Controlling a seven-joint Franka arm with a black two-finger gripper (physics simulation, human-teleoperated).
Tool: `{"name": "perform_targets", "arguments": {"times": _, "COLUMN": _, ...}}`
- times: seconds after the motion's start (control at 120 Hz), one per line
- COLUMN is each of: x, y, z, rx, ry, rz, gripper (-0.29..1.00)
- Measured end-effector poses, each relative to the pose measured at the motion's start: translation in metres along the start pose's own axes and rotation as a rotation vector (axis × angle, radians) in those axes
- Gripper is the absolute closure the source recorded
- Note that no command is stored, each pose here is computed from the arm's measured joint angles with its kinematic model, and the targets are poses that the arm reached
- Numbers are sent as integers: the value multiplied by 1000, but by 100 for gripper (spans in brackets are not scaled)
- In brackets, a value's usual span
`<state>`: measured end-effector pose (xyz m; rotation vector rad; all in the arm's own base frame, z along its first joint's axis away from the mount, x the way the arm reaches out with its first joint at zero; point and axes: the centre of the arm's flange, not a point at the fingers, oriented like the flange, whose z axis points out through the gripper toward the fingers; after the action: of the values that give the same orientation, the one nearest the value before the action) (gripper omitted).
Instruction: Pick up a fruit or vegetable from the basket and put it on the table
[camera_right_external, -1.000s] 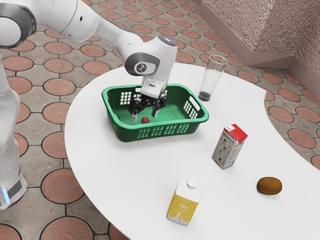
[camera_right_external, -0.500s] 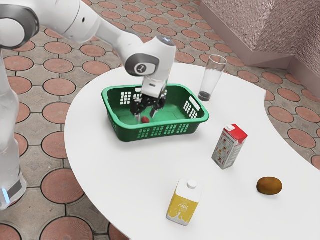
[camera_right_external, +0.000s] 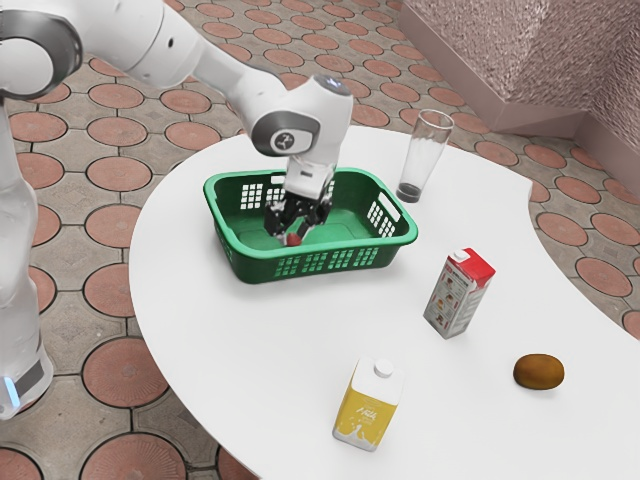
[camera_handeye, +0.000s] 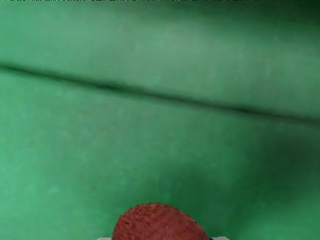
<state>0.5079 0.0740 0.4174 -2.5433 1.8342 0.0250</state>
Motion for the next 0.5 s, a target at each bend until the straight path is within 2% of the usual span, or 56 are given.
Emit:
{"name": "perform_targets", "arguments": {"times": 0.217, "x": 4, "y": 0, "z": -7, "rx": 22, "ry": 8, "rz": 7, "gripper": 50}}
{"name": "perform_targets", "arguments": {"times": 0.3, "x": 2, "y": 6, "z": -36, "rx": 67, "ry": 33, "rz": 5, "gripper": 51}}
{"name": "perform_targets", "arguments": {"times": 0.358, "x": 4, "y": 19, "z": -77, "rx": 128, "ry": 66, "rz": 18, "gripper": 51}}
{"name": "perform_targets", "arguments": {"times": 0.417, "x": 37, "y": 39, "z": -132, "rx": 201, "ry": 105, "rz": 95, "gripper": 51}}
{"name": "perform_targets", "arguments": {"times": 0.5, "x": 130, "y": 87, "z": -205, "rx": 295, "ry": 124, "rz": 280, "gripper": 51}}
